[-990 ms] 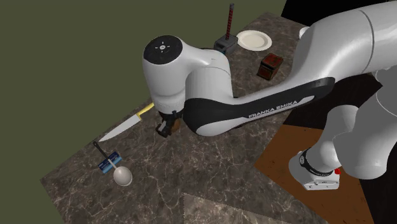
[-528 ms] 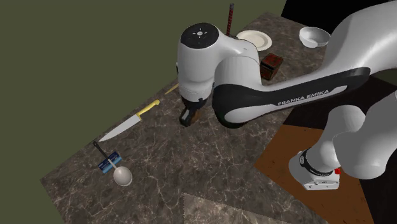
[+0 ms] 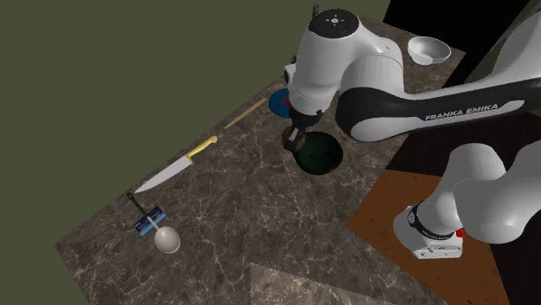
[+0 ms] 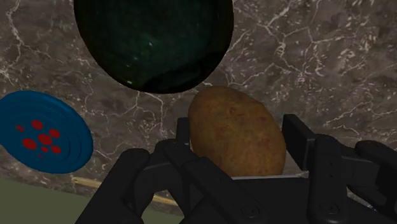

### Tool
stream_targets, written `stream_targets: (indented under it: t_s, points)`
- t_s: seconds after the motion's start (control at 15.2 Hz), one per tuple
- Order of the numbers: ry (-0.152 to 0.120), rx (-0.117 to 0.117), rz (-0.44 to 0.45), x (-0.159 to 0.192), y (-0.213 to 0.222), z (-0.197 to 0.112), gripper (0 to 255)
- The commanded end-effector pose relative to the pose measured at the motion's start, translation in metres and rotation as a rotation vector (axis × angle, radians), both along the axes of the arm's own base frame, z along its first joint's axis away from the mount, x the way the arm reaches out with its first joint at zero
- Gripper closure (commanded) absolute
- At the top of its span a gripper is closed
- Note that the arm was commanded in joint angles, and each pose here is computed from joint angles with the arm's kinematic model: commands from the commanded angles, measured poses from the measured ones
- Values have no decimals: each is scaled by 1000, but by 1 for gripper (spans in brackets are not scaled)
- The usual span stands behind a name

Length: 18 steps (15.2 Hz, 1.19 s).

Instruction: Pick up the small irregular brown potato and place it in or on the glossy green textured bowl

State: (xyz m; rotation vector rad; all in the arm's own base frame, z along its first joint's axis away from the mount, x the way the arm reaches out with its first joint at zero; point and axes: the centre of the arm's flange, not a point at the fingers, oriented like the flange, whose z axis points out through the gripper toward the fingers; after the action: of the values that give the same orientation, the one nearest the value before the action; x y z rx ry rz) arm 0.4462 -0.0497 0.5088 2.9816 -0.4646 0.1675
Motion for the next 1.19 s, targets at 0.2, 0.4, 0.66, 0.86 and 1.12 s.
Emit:
stream_targets:
  t_s: [0.2, 0.4, 0.66, 0.86, 1.12]
  points:
    - [0, 0, 1, -56, -40, 2, 255]
    - [0, 0, 1, -83, -61, -2, 255]
    - [0, 0, 1, -83, -61, -24, 255]
    - [0, 0, 1, -83, -61, -39, 255]
    - [0, 0, 1, -83, -61, -61, 255]
